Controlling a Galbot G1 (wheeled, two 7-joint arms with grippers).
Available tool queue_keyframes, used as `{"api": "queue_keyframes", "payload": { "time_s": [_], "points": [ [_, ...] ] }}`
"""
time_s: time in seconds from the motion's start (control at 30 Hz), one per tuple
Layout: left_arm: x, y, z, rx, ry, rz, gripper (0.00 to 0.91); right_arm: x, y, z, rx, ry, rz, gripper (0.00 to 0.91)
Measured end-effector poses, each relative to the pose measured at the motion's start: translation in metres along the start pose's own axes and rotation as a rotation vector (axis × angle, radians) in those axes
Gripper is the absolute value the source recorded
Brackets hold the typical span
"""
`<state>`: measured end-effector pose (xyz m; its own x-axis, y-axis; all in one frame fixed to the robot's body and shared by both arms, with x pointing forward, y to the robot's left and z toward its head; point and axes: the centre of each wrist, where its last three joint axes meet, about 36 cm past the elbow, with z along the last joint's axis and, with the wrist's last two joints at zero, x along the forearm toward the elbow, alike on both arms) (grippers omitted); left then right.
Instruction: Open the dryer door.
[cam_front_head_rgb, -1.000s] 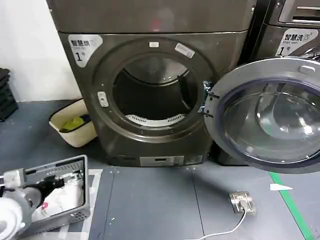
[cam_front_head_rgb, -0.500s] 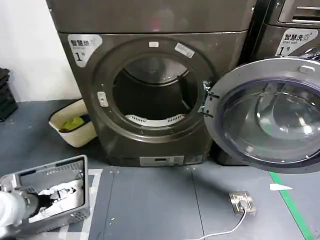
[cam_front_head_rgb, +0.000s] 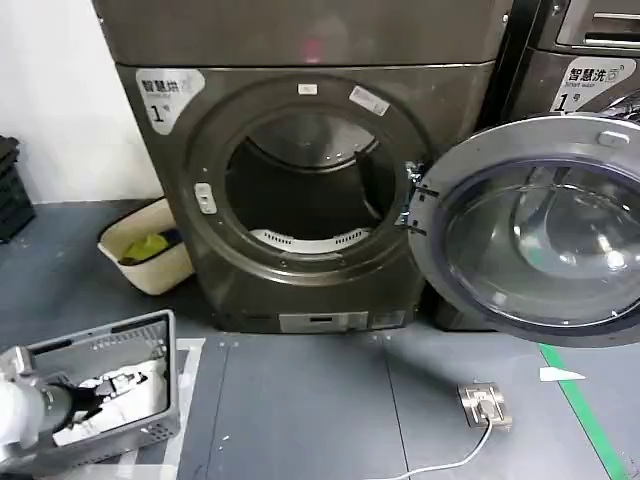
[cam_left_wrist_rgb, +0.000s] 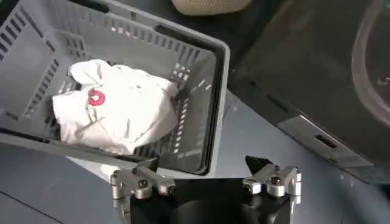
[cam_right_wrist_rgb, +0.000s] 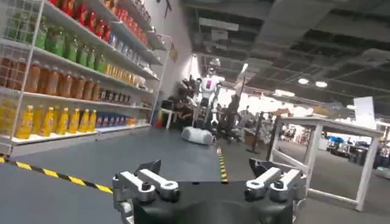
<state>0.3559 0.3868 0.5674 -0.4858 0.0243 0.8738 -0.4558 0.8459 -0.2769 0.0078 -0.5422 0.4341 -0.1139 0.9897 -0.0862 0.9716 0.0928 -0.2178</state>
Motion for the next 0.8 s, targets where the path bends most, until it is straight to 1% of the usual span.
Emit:
{"api": "queue_keyframes", "payload": {
  "time_s": [0.1,0.5,0.8],
  "points": [
    [-0.0001,0.0001,-0.0002,-0.003,0.005,-0.002,0.907,-0.0003,0.0003,0.0,-0.009,0.0,0.011,0.907],
    [-0.0023,0.0029,-0.0032,-0.006,0.007,-0.017,0.907,-0.0005,-0.0022,0.0051,0.001,0.006,0.017,0.907],
    [-0.0026,0.0041,-0.0042,-0.004,-0.004,-0.025,0.907,-0.0005,-0.0026,0.0057,-0.006,-0.011,0.015,0.907]
  ]
}}
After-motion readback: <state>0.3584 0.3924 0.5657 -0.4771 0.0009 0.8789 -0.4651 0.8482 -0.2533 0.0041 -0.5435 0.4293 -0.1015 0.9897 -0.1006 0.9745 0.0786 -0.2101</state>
